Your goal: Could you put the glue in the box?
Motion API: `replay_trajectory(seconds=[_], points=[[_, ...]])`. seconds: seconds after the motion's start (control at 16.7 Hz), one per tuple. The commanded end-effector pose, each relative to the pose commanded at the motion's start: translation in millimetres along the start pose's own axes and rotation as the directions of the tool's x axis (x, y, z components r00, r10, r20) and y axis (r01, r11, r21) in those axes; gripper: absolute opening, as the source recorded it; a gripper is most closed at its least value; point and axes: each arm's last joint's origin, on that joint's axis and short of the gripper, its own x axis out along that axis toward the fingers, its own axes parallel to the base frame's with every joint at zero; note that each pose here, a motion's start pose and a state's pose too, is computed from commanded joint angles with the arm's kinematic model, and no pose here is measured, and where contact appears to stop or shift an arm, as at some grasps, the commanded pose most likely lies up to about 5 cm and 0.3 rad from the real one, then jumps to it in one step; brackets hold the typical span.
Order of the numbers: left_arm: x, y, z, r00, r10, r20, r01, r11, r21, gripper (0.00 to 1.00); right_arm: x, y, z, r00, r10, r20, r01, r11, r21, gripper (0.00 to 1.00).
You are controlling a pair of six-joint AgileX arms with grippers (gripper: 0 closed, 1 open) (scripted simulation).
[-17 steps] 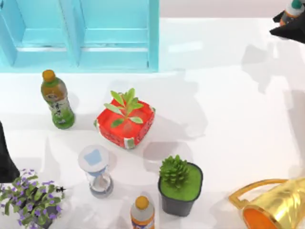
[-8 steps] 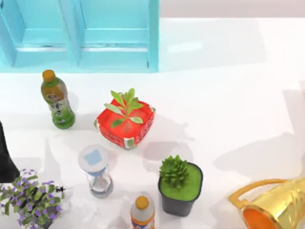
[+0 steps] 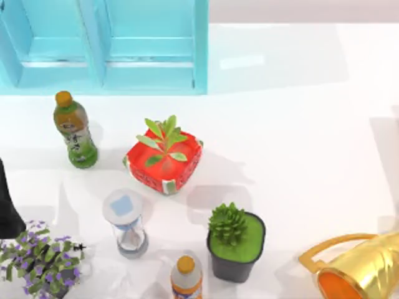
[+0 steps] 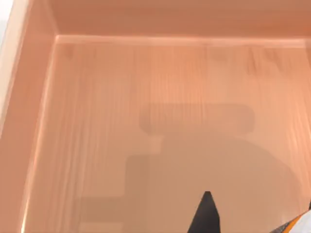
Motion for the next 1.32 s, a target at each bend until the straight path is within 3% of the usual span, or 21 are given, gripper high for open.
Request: replay_trajectory(seconds=[0.42, 0.96, 1.26, 1.32], points=[[0, 0, 0, 1.0, 0.0, 0.0, 0.0, 1.0, 0.0, 1.0, 4, 0, -2, 1.0, 0.001, -0.01, -0.001, 1.0, 0.012, 0.0], [0, 0, 0, 1.0, 0.0, 0.0, 0.0, 1.0, 0.0, 1.0, 61, 0, -11, 1.0, 0.001, 0.008, -0.001, 1.0, -0.003, 0.0], [0, 0, 0, 1.0, 0.0, 0.0, 0.0, 1.0, 0.0, 1.0, 64, 1, -14, 1.0, -0.001, -0.001, 0.001, 1.0, 0.006, 0.0], [0, 0, 0, 1.0, 0.0, 0.0, 0.0, 1.0, 0.0, 1.0, 64, 1, -14, 1.0, -0.001, -0.001, 0.001, 1.0, 0.006, 0.08]])
